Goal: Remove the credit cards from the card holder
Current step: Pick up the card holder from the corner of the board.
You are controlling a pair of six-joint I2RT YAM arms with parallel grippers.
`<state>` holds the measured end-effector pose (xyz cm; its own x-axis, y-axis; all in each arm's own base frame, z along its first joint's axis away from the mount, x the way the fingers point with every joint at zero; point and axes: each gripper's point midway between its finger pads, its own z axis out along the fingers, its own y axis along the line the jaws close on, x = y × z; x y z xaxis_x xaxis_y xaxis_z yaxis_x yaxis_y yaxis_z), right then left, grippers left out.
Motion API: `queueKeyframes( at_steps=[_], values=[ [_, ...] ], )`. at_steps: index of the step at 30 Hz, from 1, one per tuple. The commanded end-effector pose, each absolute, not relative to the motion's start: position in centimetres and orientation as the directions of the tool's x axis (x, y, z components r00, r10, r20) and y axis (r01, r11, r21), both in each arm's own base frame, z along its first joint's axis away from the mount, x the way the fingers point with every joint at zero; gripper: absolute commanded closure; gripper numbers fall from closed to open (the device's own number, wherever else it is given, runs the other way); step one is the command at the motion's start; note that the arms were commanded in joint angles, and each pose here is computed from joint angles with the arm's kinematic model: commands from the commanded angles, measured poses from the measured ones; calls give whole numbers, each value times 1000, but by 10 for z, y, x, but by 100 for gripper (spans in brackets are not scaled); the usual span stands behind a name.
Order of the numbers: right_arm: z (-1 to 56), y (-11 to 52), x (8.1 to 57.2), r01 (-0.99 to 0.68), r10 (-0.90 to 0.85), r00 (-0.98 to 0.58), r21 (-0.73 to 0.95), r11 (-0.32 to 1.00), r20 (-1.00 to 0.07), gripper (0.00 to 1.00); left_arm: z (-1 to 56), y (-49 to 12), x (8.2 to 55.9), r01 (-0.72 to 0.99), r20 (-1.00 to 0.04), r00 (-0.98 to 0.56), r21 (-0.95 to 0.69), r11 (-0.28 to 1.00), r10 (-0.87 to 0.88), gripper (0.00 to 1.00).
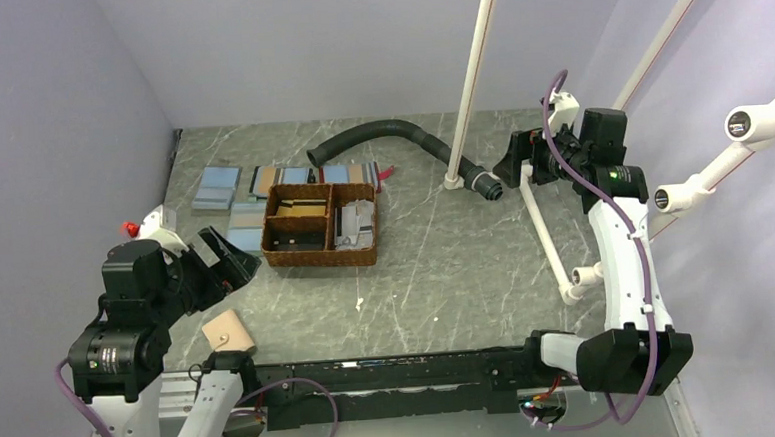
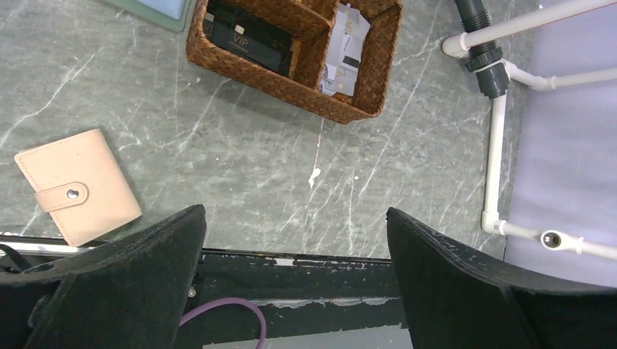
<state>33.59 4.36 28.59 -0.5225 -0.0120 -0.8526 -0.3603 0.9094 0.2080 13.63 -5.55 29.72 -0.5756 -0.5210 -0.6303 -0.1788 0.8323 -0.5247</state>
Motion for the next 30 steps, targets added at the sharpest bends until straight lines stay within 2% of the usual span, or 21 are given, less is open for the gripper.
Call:
queueKeyframes(
  at_steps=[1, 9, 13, 18, 22, 27, 30],
  values=[
    [304, 52, 331, -403, 1, -472, 217, 889, -881, 0, 310, -51, 140, -188, -653, -530, -531, 826, -540, 1],
    [309, 77, 318, -551, -29, -467, 265, 791, -884, 0, 296, -44, 140, -241, -644, -533, -505, 829, -548, 1],
    [299, 102, 293, -741, -124, -423, 264, 617, -897, 0, 276, -33, 138, -319, -620, -559, -451, 833, -550, 0],
    [268, 130, 269, -862, -257, -373, 231, 451, -891, 0, 243, -20, 135, -427, -564, -615, -349, 834, -551, 1],
    [239, 156, 248, -931, -386, -306, 188, 314, -870, 0, 231, -11, 143, -454, -571, -622, -295, 841, -536, 1],
    [214, 181, 229, -967, -475, -246, 181, 178, -845, 0, 228, 7, 155, -494, -631, -577, -235, 837, -518, 1],
    [208, 197, 220, -976, -506, -218, 198, 94, -834, 0, 226, 9, 157, -514, -614, -588, -219, 829, -527, 0]
  ],
)
